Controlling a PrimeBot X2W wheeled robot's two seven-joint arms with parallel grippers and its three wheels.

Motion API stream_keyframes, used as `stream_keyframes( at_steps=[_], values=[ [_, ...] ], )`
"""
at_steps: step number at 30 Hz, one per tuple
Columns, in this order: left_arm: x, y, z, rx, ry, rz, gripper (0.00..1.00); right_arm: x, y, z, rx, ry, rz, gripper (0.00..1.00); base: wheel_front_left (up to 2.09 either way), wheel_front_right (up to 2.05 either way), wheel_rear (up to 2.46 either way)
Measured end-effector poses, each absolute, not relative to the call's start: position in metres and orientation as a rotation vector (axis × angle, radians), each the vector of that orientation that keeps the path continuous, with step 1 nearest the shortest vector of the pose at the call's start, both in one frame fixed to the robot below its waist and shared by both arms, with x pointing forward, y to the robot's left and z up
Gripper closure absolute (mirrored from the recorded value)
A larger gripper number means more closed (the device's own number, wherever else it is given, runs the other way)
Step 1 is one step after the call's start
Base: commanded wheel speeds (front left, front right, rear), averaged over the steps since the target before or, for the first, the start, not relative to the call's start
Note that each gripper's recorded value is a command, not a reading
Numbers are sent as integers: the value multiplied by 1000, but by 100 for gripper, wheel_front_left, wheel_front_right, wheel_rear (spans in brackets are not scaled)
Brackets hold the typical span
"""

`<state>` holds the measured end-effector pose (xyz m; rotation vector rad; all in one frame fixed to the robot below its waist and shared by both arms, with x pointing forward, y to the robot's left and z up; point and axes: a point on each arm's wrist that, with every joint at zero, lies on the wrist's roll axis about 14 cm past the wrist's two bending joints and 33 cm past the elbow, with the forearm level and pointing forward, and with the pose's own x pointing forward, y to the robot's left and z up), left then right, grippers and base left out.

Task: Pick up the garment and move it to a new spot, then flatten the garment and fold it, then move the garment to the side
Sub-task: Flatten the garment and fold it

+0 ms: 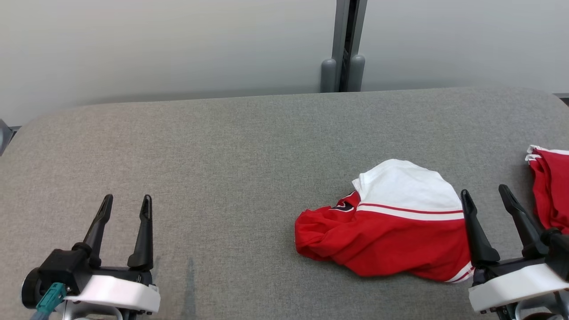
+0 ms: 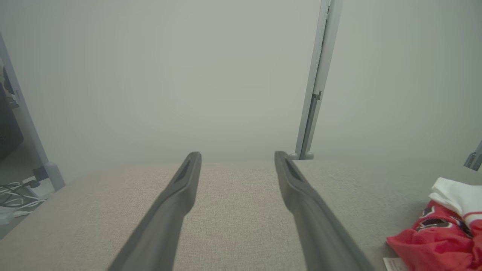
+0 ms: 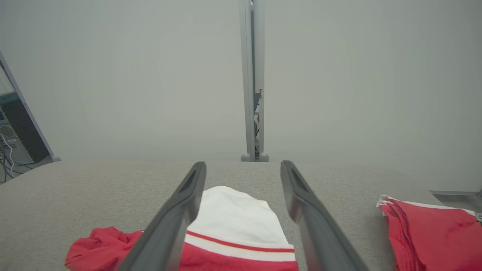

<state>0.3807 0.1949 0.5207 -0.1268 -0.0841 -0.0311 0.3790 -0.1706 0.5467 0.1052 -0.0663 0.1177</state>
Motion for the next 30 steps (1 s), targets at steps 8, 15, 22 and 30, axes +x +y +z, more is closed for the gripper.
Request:
stream_keyframes(
  at_steps=[8,15,22,30],
  values=[
    [373,195,521,-118,-72,-27,0,374,-170,550,110,-64,115,0,0,0,0],
    [373,177,512,-115,-22,-84,0,375,-172,548,122,-56,108,0,0,0,0],
    [376,97,475,-123,201,-373,0,374,-171,543,137,-40,106,0,0,0,0],
    [357,19,423,-121,455,-649,0,375,-189,537,142,-33,48,0,0,0,0]
  ],
)
